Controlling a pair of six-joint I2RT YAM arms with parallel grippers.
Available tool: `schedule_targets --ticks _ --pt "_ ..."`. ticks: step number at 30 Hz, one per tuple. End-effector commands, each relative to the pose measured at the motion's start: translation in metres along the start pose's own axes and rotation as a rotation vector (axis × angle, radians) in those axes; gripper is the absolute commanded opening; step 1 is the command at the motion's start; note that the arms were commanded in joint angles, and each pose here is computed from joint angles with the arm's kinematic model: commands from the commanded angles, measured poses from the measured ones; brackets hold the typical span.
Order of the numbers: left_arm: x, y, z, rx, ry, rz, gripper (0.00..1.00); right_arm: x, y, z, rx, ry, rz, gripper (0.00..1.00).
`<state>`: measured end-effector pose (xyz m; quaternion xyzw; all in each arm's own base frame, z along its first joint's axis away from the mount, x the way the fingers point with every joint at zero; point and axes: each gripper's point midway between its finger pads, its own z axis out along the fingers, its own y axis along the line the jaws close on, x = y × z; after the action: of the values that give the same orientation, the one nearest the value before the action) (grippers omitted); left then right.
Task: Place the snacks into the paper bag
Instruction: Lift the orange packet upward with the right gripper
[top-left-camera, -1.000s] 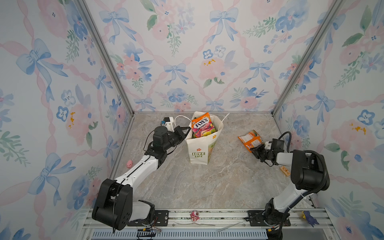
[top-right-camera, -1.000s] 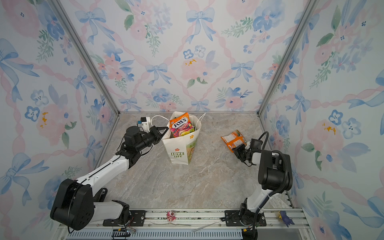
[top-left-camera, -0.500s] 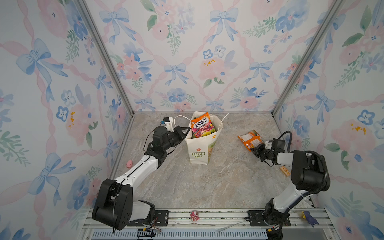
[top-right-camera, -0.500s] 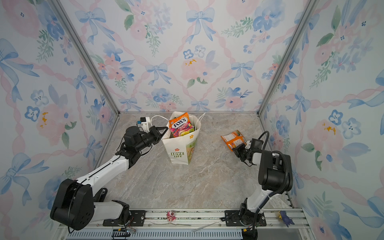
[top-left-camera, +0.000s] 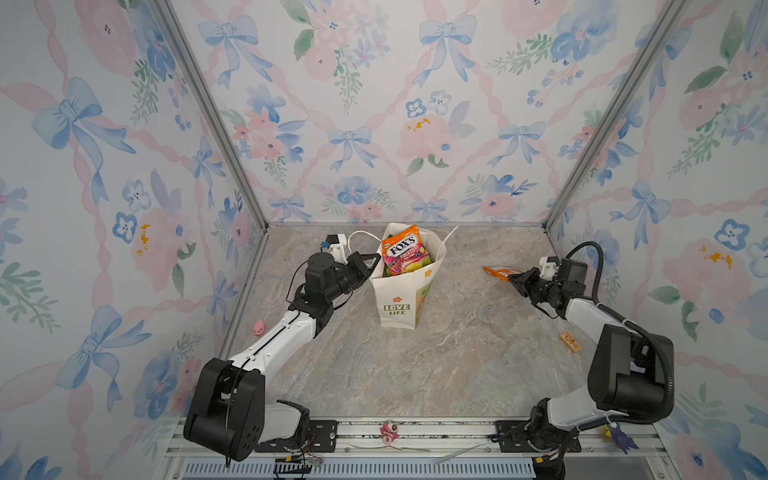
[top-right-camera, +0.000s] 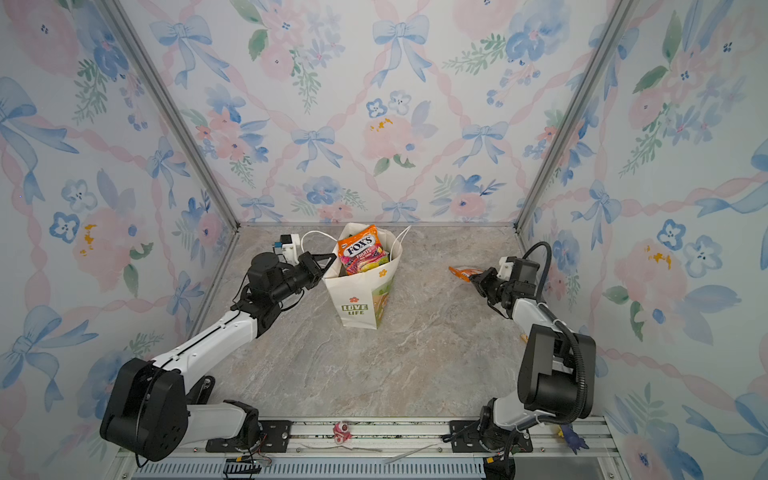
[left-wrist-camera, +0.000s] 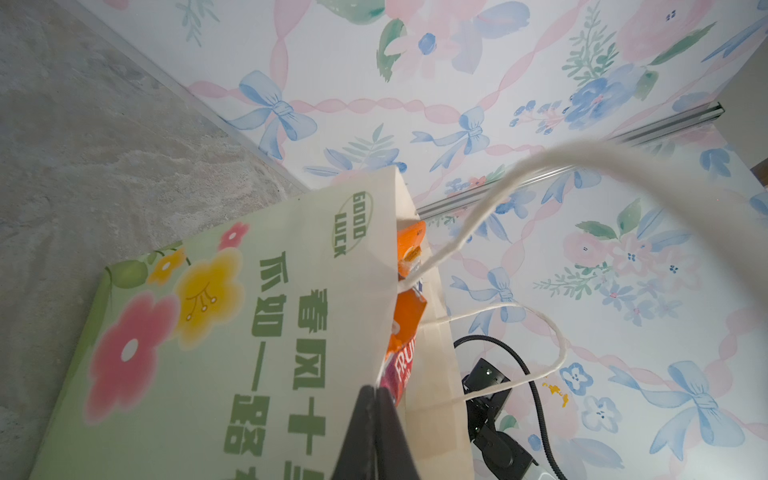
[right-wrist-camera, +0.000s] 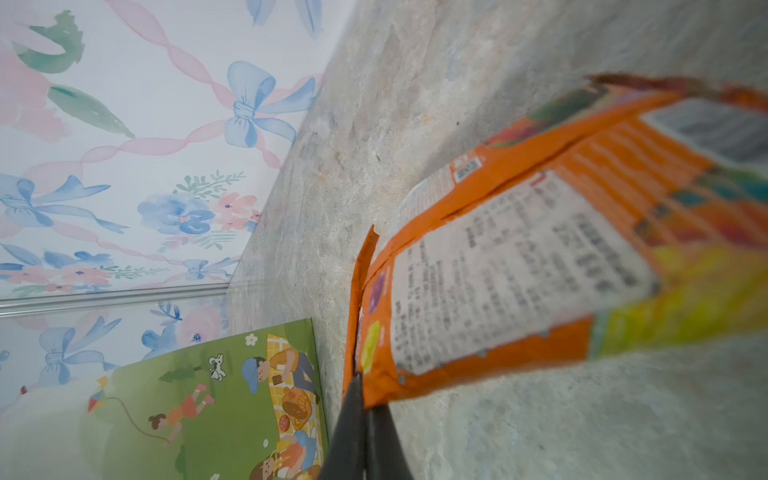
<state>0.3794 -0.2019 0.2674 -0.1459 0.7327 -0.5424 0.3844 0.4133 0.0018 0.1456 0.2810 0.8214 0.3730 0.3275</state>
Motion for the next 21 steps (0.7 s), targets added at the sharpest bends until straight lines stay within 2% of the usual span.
schedule_targets --ticks 1,14,21 --pt "0.005 -0.001 -0.005 0.006 0.021 -0.007 0.0 -0.002 0.038 -0.019 -0.039 0.029 -0.096 0.0" --pt "0.005 -0.001 -0.003 0.007 0.03 -0.009 0.0 -0.001 0.171 -0.074 -0.169 0.011 -0.318 0.0" --pt "0.005 -0.002 -0.003 0.009 0.033 -0.007 0.0 0.007 0.252 -0.123 -0.256 -0.024 -0.466 0.0"
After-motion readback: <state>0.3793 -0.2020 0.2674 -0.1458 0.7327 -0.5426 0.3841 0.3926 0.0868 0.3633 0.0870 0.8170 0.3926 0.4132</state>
